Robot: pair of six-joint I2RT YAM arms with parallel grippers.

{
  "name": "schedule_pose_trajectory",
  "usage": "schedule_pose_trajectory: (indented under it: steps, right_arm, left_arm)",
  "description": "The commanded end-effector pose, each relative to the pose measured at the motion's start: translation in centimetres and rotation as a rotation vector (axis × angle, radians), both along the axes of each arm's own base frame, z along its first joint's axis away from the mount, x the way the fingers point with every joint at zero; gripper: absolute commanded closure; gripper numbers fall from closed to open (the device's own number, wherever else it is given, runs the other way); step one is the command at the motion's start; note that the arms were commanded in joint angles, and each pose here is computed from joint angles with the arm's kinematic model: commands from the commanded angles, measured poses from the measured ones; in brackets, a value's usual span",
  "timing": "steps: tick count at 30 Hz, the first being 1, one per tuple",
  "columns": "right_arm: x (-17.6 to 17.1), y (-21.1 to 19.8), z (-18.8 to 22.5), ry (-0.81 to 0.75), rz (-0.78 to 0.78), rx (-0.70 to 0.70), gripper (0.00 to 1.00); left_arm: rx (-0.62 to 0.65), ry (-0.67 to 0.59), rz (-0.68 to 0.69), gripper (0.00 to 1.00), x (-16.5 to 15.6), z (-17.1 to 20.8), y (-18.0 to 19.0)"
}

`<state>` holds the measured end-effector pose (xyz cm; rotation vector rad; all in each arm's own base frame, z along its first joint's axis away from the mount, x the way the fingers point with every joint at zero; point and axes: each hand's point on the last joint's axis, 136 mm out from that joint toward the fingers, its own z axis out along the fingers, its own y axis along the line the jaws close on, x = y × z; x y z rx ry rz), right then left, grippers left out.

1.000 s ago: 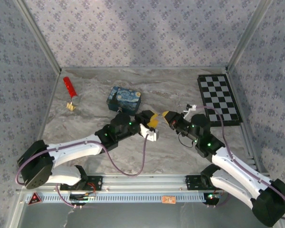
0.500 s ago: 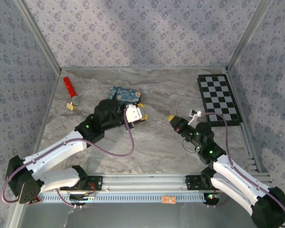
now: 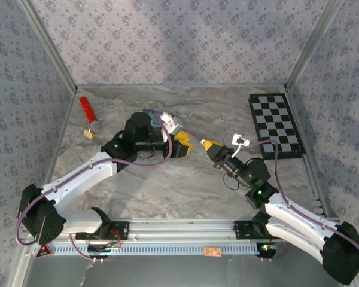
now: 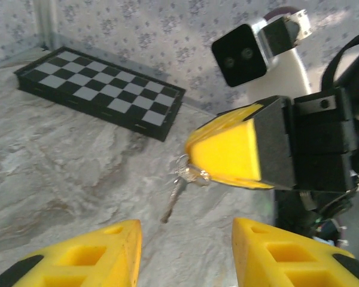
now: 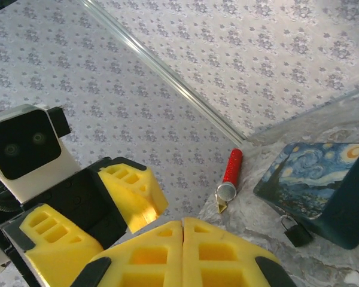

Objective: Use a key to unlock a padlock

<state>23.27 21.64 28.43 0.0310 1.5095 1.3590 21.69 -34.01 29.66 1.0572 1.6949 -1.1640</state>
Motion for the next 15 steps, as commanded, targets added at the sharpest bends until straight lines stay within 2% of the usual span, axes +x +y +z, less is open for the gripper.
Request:
schedule_pose_trajectory:
  steps: [1, 10, 15]
  right_arm:
    - [-0.9, 0.3, 2.7, -0.125, 0.013, 0.028, 1.0]
    - [-1.6, 0.9, 4.0, -0.175, 0.036, 0.033, 1.0]
    - [-1.8, 1.1, 4.1, -0.181, 0.045, 0.031, 1.0]
  left_arm:
    - [-0.07, 0.044, -0.075, 0.56, -1.1, 1.9, -0.7]
    - [-0.085, 0.11, -0.086, 0.56, -0.5, 1.9, -0.8]
    - [-0.08, 0.127, -0.112, 0.58, -0.7, 2.1, -1.0]
